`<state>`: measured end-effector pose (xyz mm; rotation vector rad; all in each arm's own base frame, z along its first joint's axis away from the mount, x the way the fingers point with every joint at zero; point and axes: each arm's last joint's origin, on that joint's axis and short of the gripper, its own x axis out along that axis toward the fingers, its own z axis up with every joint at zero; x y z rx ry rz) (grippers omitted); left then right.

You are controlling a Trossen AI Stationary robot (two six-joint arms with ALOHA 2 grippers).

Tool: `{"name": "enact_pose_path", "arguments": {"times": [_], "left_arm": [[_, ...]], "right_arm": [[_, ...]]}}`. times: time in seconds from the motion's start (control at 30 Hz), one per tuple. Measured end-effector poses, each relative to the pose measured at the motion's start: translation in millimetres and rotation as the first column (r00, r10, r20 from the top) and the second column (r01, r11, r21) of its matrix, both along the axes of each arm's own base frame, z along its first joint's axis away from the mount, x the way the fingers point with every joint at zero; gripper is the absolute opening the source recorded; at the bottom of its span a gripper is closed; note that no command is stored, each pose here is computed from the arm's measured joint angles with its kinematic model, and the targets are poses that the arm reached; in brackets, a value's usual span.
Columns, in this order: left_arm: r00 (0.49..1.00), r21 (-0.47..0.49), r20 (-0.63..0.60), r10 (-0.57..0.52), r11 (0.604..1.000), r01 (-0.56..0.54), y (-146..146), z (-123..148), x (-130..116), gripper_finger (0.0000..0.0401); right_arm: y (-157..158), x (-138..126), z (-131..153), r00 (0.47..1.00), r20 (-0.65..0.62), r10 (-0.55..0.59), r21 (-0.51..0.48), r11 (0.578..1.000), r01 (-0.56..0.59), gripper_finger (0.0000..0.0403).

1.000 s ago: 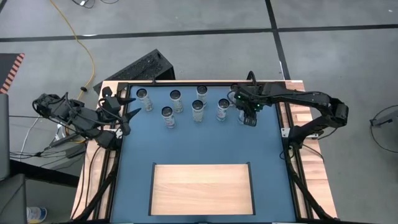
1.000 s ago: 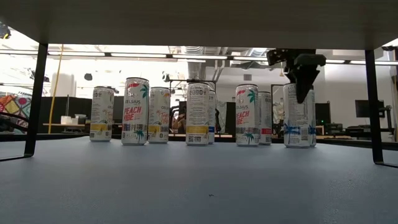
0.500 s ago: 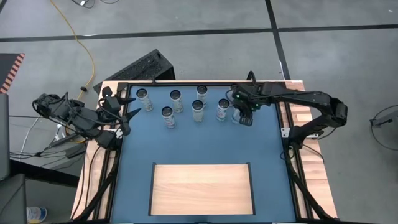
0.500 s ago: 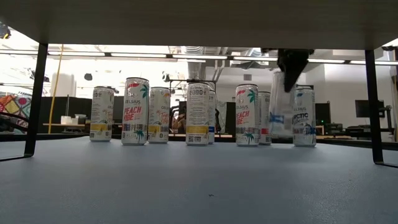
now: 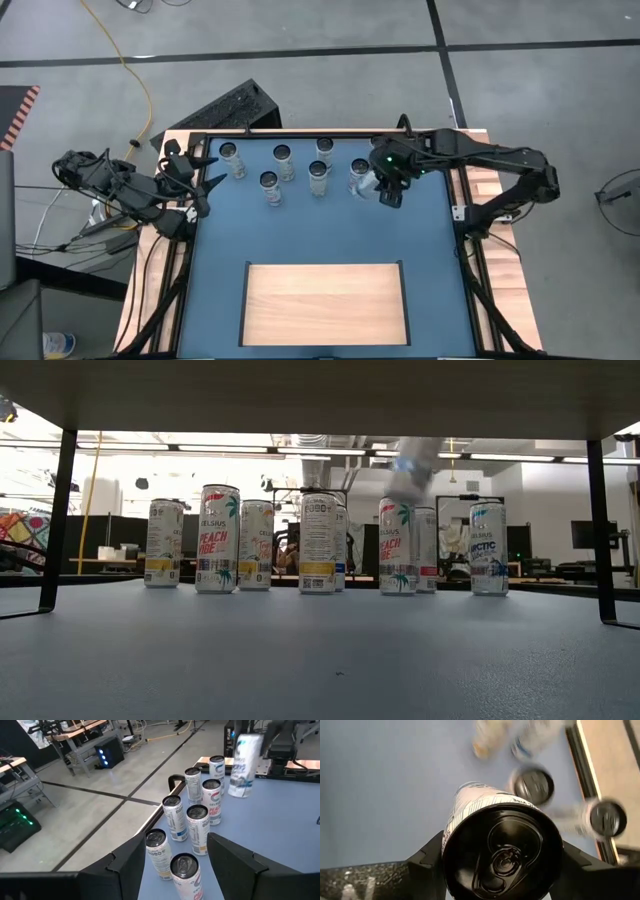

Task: Place canned beverage on shelf
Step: Put the bottom right white blue soda can on the shelf

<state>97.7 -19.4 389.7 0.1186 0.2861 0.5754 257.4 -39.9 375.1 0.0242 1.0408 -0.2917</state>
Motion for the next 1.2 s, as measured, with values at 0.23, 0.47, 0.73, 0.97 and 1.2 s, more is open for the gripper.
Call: {"name": "enact_pose_path", "arguments": {"times": [0.23,0.47,0.73,0.97,1.2], "left_arm": [[1.000,-0.011,0.007,0.003,1.000,-0.003,0.0,0.0,0.0,0.0199],[0.998,-0.105,0.053,-0.025,0.994,0.031,-1.5,0.4,1.1,0.0199],[0.977,-0.150,0.066,-0.202,0.966,0.210,-17.7,3.2,27.0,0.0199],[0.949,-0.074,-0.028,-0.313,0.948,0.311,-37.5,-5.3,64.6,0.0212],[0.937,-0.090,-0.021,-0.349,0.934,0.345,-37.2,-9.6,91.0,0.0247]], "right_arm": [[32.6,24.6,35.7,0.969,0.219,0.113,-0.027,0.994,-0.110,0.0232],[68.1,58.1,48.3,0.919,0.266,0.290,-0.097,0.957,-0.274,0.0233],[95.0,95.3,48.2,0.870,0.217,0.442,-0.217,0.891,-0.398,0.0233],[114.7,118.5,45.5,0.824,0.177,0.538,-0.268,0.832,-0.485,0.0233],[132.9,122.6,49.5,0.784,0.182,0.593,-0.288,0.795,-0.535,0.0233]]}}
